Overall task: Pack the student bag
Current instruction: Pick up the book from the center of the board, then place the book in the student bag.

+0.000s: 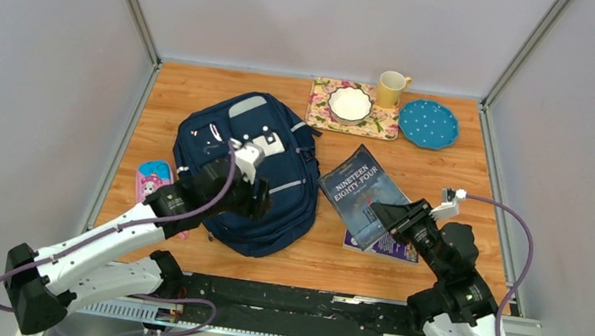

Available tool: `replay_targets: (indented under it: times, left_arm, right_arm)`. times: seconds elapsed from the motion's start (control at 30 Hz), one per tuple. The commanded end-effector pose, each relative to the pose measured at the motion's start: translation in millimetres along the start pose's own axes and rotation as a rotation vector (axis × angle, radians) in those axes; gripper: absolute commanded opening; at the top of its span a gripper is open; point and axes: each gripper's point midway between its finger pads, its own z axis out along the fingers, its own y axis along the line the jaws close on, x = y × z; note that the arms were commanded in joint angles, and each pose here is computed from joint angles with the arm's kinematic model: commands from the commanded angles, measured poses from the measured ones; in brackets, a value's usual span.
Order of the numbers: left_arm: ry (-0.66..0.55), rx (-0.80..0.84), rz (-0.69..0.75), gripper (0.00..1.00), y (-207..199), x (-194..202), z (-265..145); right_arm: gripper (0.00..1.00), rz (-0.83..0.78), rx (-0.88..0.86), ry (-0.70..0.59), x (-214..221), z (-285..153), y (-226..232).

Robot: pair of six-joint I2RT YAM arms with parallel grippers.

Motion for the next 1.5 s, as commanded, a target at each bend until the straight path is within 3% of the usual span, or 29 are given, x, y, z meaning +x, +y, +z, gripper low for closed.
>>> replay_targets:
  times: [0.0,0.13,0.37,0.57,1.0,1.47]
  left_arm:
    - [0.139,-0.03,0.322,0.75,-0.9,44.2,-9.7]
    - [0.17,0.054,0.465,0.76,-26.3,57.3,3.3]
    - [0.235,0.11,0.533,0.73,-53.0,68.5,33.6]
    - [0.264,0.062,0.519,0.63,-54.4,69.9,50.6]
    - [0.316,0.13,0.45,0.46,-68.9,88.1,57.1]
    - [0.341,0.038,0.443,0.48,-52.1,100.3,68.4]
  right_arm:
    - [0.0,-0.073,-0.009,-0.179,-40.8,-21.5,23.7]
    - [0.0,-0.088,0.029,-0.157,-37.8,-24.4,18.3]
    - [0.0,-0.095,0.037,-0.153,-37.9,-26.0,18.6]
    - [0.0,-0.106,0.034,-0.155,-39.3,-28.2,21.3]
    - [0.0,-0.097,0.045,-0.148,-36.8,-26.6,16.7]
    - [0.0,-0.096,0.04,-0.147,-35.3,-26.9,15.2]
